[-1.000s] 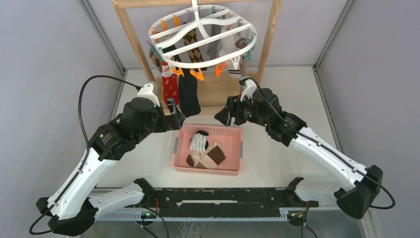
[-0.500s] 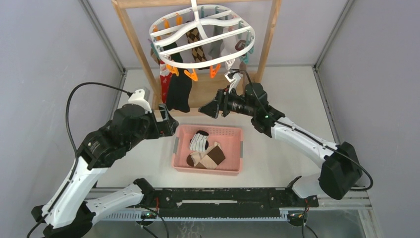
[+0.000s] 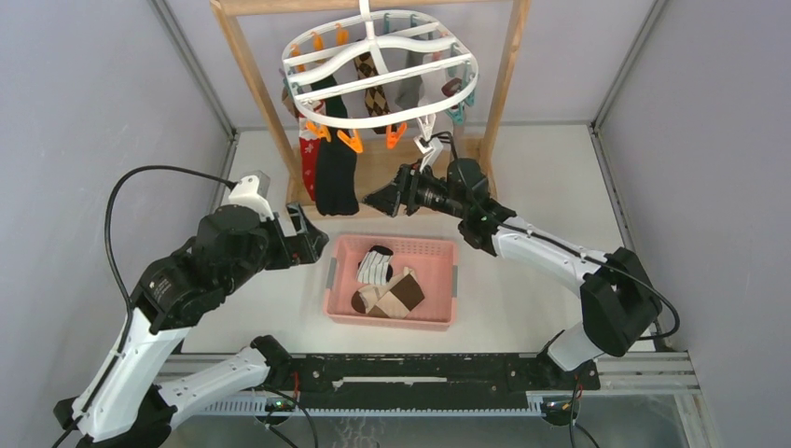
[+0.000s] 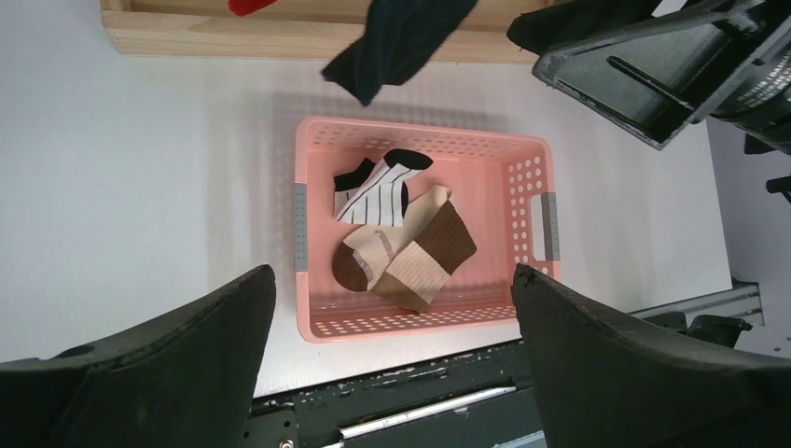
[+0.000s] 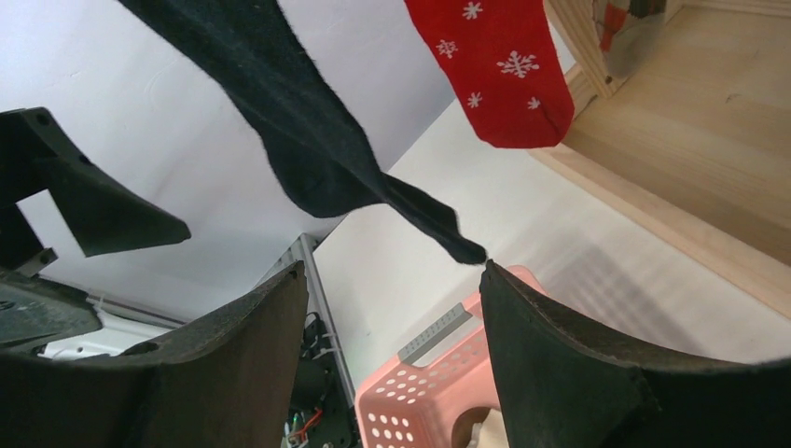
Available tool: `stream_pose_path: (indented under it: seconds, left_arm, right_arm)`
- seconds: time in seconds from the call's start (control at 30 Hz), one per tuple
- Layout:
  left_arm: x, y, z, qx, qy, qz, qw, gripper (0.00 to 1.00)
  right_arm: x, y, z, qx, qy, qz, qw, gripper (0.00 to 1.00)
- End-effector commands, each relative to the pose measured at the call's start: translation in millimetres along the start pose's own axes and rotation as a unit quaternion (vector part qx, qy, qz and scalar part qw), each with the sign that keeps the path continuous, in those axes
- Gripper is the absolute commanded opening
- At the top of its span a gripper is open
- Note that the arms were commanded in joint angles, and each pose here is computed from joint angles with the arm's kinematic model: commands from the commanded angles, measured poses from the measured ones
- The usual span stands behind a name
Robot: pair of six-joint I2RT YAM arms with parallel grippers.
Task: Remove the socks clipped to the hanger
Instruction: Remove the sock from the hanger.
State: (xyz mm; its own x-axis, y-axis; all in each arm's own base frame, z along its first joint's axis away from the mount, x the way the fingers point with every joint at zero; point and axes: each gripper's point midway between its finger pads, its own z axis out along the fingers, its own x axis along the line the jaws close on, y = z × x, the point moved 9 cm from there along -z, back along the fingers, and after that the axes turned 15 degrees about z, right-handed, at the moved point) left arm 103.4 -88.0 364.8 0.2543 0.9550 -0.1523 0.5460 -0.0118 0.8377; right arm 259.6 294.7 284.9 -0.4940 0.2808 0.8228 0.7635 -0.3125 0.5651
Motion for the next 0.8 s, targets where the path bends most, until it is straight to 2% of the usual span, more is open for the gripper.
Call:
stream_pose_path:
  seconds: [0.0, 0.47, 0.77]
  left_arm:
    - [-0.1, 12.9, -14.0, -0.032, -0.010, -0.024, 0.999, 1.00]
    - [-2.0, 18.9, -18.4, -0.020, -0.013, -0.014, 1.000, 1.00]
    - [-5.1, 21.1, -13.4, -0.009, -0.016, 0.001, 1.000, 1.00]
  right_arm:
    - [0.6, 8.0, 11.8, -0.026, 0.021, -0.011, 0.999, 0.75]
    - [-0.5, 3.6, 56.3, -0.002, 0.084, -0.009, 0.996, 0.75]
    - [-2.7, 6.7, 75.0, 0.002, 0.086, -0.017, 0.996, 0.75]
